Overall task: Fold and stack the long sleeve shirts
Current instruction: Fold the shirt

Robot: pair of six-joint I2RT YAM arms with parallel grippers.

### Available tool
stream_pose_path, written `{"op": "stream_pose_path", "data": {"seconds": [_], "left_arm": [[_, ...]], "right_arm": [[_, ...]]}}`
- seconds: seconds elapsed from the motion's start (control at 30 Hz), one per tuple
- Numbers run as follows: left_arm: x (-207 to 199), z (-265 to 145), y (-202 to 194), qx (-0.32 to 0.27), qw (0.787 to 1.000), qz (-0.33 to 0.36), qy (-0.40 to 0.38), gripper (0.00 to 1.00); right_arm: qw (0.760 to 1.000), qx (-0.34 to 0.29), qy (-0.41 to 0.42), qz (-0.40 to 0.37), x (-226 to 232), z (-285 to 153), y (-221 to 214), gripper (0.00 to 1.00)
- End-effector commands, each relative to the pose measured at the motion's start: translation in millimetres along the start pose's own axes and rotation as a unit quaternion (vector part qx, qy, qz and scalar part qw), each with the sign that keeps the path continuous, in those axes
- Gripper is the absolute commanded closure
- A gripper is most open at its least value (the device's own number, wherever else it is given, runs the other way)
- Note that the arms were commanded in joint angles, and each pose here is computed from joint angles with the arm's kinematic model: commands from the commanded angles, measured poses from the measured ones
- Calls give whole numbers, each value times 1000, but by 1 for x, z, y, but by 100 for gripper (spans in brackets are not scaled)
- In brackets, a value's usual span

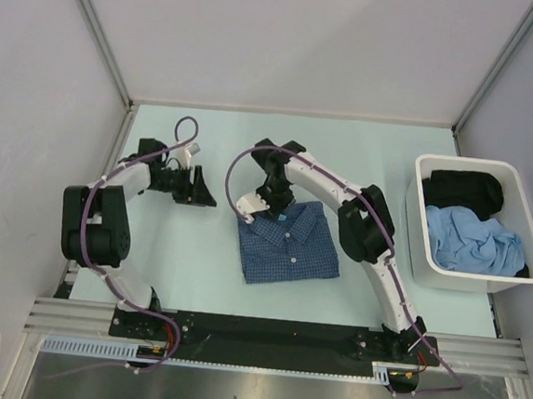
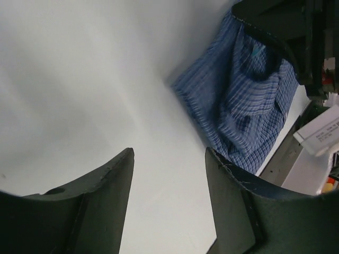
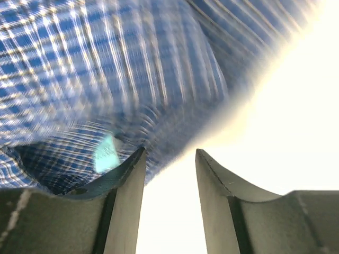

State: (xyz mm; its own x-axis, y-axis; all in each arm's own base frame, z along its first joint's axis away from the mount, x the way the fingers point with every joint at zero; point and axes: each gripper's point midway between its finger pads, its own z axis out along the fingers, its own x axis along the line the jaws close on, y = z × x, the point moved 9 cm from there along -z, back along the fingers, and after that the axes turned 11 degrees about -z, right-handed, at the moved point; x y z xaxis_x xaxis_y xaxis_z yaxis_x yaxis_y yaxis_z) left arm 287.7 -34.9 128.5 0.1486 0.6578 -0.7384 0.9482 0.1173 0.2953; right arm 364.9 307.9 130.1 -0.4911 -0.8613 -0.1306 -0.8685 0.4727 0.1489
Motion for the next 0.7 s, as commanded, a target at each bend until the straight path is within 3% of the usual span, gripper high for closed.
{"op": "stream_pose_path", "data": {"seconds": [0.0,0.23,0.33,0.37,0.47,0.5,0.57,0.6,0.67], "left_arm": [[-24,12,34,-13,996,77,-50,39],[-36,54,45,8,996,82,-44,38],[-36,69,40,32,995,87,-25,38],[-36,72,36,46,995,81,-24,38],[-34,83,19,88,993,75,2,39],[-32,85,14,96,993,74,12,39],[-31,91,3,124,989,74,15,41],[-30,94,1,129,989,73,16,46],[-27,101,3,137,988,65,9,53]], "right_arm": [[985,28,-156,63,-16,-62,-14,50],[945,-1,-208,250,21,-91,-38,44],[906,-59,-203,367,45,-102,-46,44],[880,-91,-202,421,55,-105,-52,44],[830,-172,-168,503,74,-108,-53,46],[792,-193,-157,558,86,-108,-59,46],[749,-245,-131,602,99,-106,-61,47],[709,-259,-110,647,115,-100,-65,47],[667,-299,-84,677,128,-93,-64,47]]}}
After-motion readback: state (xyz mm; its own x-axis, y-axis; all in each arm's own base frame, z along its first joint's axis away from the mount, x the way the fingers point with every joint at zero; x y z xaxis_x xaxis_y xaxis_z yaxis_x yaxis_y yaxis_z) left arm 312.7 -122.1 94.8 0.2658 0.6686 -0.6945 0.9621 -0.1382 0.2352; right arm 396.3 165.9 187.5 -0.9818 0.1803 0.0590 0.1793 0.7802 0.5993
